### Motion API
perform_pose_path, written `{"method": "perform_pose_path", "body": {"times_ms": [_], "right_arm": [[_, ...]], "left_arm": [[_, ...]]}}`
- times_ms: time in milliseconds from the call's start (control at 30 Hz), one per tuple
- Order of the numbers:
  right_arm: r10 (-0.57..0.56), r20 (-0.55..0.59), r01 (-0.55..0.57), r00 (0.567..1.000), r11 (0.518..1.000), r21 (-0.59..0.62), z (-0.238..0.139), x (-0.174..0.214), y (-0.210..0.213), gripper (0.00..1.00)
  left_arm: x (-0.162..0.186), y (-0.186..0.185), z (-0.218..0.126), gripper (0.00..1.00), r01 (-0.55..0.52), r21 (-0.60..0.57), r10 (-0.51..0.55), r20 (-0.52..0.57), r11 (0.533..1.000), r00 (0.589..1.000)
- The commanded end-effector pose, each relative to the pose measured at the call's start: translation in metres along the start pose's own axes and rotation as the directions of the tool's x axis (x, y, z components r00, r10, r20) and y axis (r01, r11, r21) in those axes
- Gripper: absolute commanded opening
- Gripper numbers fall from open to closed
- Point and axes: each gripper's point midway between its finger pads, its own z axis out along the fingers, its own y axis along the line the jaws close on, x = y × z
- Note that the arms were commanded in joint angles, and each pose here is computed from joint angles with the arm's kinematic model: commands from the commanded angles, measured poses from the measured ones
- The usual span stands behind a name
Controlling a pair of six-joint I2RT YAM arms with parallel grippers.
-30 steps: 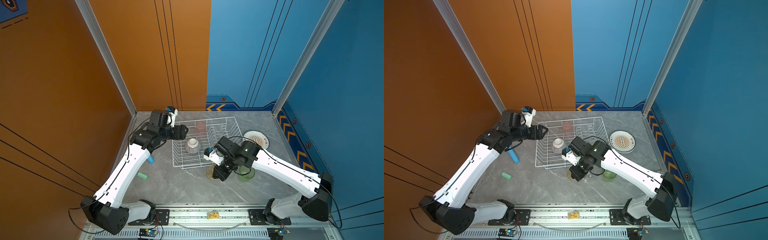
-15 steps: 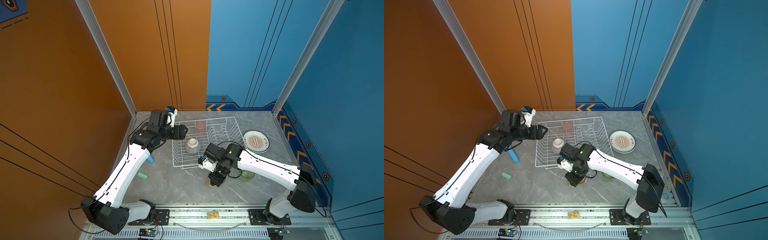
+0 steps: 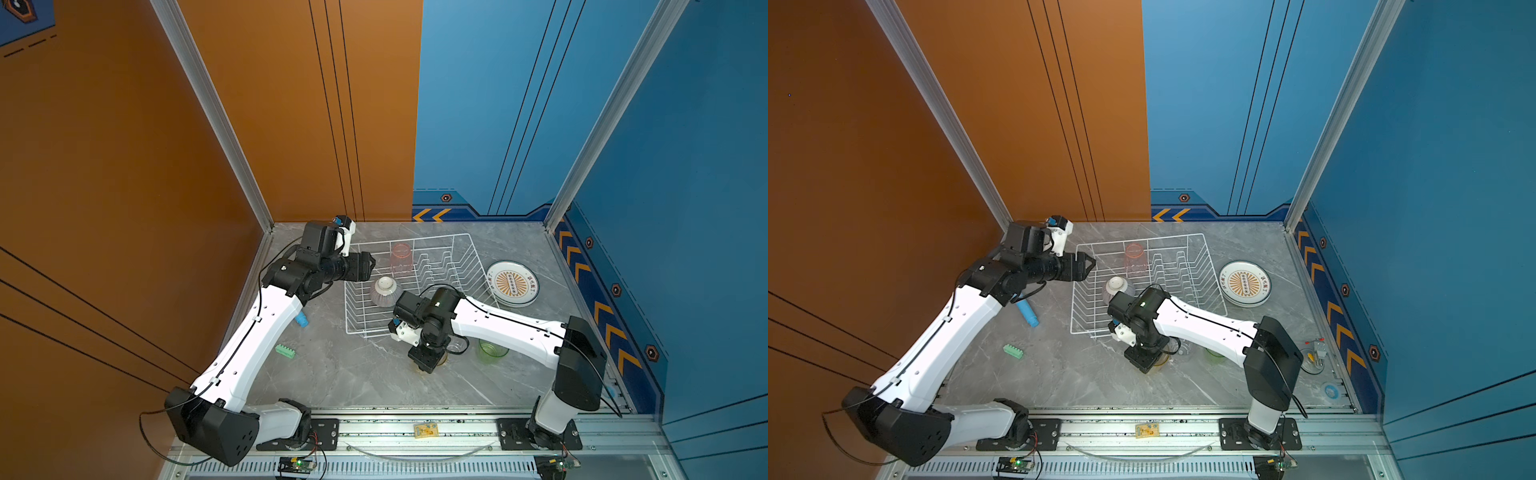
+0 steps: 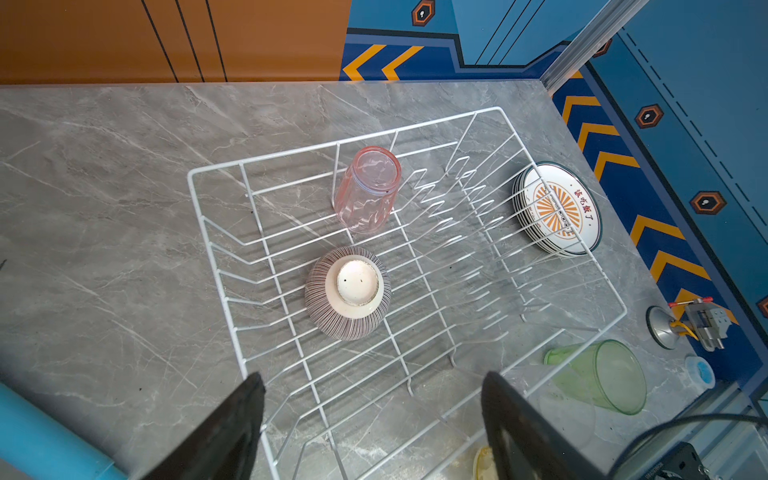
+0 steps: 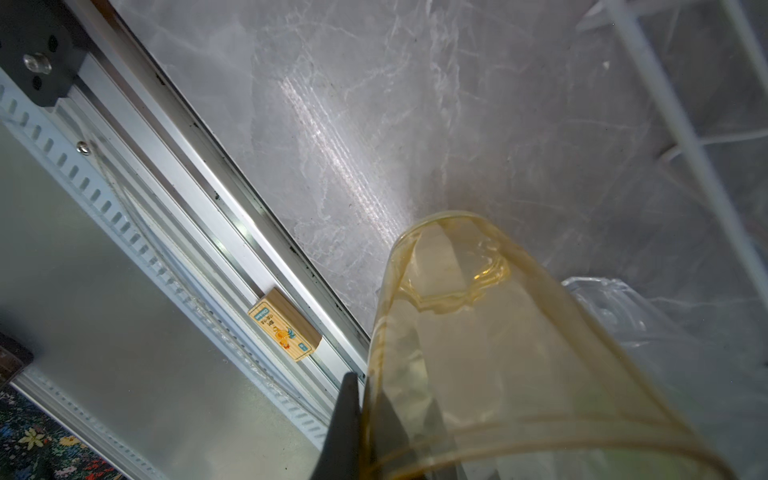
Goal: Unload the mixed dishes from the dish rack
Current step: 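Lower the yellow glass with the right gripper toward the table beside the rack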
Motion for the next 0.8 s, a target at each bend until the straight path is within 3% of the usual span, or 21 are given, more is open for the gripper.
{"method": "perform_pose_path", "body": {"times_ms": [0, 767], "right_arm": [[-0.02, -0.02, 0.022, 1.0, 0.995, 0.1, -0.004, -0.003, -0.013, 0.0], [-0.049, -0.108, 0.07, 0.993, 0.978, 0.197, 0.019, -0.02, -0.031, 0.0]], "left_arm": [[0.003, 0.008, 0.002, 0.83, -0.008, -0.027, 0.008, -0.012, 1.0, 1.0], [0.005, 0.008, 0.004, 0.83, -0.01, -0.02, 0.01, -0.02, 1.0, 1.0]]}}
